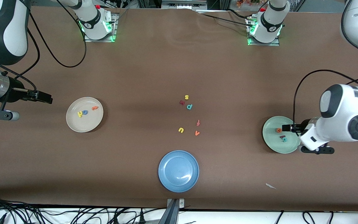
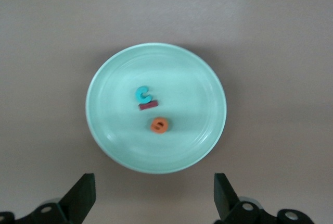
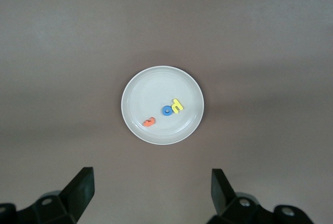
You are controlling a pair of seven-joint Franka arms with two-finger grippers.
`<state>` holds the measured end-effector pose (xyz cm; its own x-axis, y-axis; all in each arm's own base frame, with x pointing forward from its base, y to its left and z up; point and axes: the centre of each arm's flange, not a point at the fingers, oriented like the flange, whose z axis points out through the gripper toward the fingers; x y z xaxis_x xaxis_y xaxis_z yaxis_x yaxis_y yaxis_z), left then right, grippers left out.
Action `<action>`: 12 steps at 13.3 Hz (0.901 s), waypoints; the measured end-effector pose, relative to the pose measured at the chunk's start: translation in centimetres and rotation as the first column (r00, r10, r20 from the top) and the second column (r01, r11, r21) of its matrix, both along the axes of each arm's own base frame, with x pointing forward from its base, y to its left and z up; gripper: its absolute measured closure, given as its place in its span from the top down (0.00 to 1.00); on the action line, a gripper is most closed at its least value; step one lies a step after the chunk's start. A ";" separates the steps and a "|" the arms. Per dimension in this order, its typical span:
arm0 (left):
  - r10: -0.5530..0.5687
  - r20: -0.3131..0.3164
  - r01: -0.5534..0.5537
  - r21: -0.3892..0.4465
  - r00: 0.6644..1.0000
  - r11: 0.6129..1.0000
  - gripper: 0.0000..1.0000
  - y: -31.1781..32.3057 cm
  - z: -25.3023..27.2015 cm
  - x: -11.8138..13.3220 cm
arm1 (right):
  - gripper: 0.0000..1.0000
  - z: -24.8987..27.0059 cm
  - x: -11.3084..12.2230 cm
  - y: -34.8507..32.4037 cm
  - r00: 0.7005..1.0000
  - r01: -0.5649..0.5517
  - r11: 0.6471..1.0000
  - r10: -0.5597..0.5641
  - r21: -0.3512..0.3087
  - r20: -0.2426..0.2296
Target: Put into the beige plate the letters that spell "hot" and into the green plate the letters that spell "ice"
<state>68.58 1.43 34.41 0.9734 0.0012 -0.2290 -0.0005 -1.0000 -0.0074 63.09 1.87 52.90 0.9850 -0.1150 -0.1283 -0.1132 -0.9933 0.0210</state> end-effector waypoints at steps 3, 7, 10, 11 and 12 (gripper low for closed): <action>0.018 0.028 -0.018 -0.002 0.999 1.000 1.00 1.5 4.9 -1.3 | 1.00 -0.3 0.7 -0.7 1.000 -0.005 0.999 0.006 0.051 -0.021; 0.045 0.035 -0.044 -0.028 0.998 0.999 1.00 0.3 9.7 -5.2 | 1.00 0.6 1.4 -1.8 0.999 0.005 1.000 -0.004 0.030 -0.038; 0.039 0.062 -0.039 -0.005 0.997 0.999 1.00 -0.2 12.8 -8.0 | 1.00 2.0 1.1 -0.8 0.999 -0.029 1.000 0.029 0.000 -0.019; 0.039 0.074 -0.039 -0.001 0.996 0.999 1.00 -0.5 13.9 -8.9 | 1.00 2.3 1.0 -1.2 1.000 -0.025 1.000 0.025 0.005 -0.013; 0.038 0.090 -0.038 -0.004 0.995 0.999 1.00 -0.8 15.1 -9.8 | 1.00 2.4 0.9 -1.7 1.000 -0.019 1.000 0.019 0.007 -0.008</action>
<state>58.77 0.63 49.53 0.9893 0.0380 -0.1407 0.0378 -0.9993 -0.0038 64.03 0.22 55.31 0.9860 -0.0952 -0.1369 -0.0940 -0.9955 0.0151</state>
